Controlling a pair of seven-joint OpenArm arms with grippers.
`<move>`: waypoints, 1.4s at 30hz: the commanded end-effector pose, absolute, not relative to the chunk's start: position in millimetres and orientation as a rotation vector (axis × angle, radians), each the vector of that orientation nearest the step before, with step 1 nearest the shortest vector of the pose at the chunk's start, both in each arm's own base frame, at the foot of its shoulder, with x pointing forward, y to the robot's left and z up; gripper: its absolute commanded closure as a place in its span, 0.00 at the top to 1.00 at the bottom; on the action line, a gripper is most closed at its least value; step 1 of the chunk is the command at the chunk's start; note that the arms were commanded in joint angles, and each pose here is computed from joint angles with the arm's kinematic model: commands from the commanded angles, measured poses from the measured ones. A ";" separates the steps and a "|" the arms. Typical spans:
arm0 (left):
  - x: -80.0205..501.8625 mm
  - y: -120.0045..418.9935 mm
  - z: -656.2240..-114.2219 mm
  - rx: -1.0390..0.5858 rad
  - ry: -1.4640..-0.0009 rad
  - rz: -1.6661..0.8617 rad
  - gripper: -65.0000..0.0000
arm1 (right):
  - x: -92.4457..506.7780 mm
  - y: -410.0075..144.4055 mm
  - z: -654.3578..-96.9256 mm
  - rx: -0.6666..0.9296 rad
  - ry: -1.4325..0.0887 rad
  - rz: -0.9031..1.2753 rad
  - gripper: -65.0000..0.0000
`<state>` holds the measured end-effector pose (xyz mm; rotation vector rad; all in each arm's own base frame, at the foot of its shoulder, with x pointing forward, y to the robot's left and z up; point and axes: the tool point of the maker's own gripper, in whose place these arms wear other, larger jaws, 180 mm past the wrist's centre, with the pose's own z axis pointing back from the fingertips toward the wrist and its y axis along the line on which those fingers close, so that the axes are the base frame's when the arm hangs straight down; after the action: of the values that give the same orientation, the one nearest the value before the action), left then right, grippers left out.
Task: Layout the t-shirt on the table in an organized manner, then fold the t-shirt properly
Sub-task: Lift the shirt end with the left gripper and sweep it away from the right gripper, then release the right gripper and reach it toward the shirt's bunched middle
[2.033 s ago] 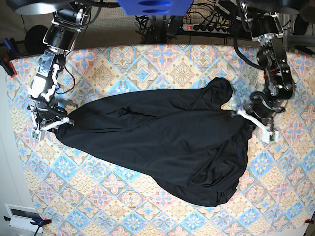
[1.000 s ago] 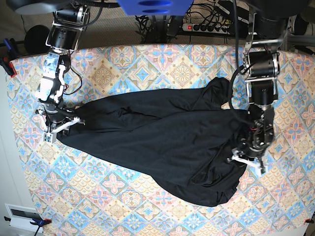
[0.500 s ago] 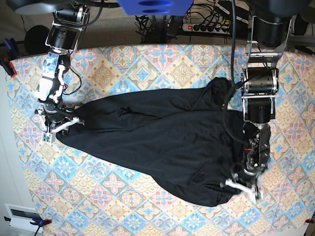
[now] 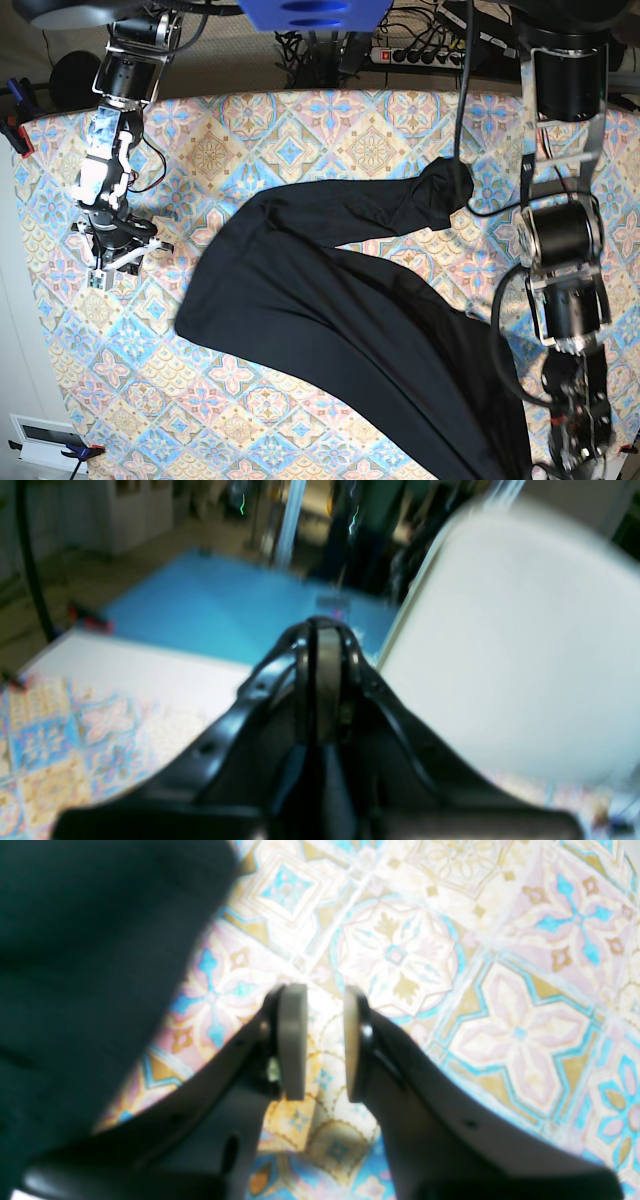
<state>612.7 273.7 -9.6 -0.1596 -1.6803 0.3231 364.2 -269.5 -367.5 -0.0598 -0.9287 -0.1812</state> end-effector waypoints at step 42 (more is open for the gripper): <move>573.5 355.4 -118.4 0.662 -1.509 0.254 0.31 | 364.5 -204.3 -355.8 0.001 -0.968 0.030 0.19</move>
<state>569.6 352.3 -154.4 0.6372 -1.4293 0.2463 354.2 -204.8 -373.0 -0.0015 -0.9095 0.0189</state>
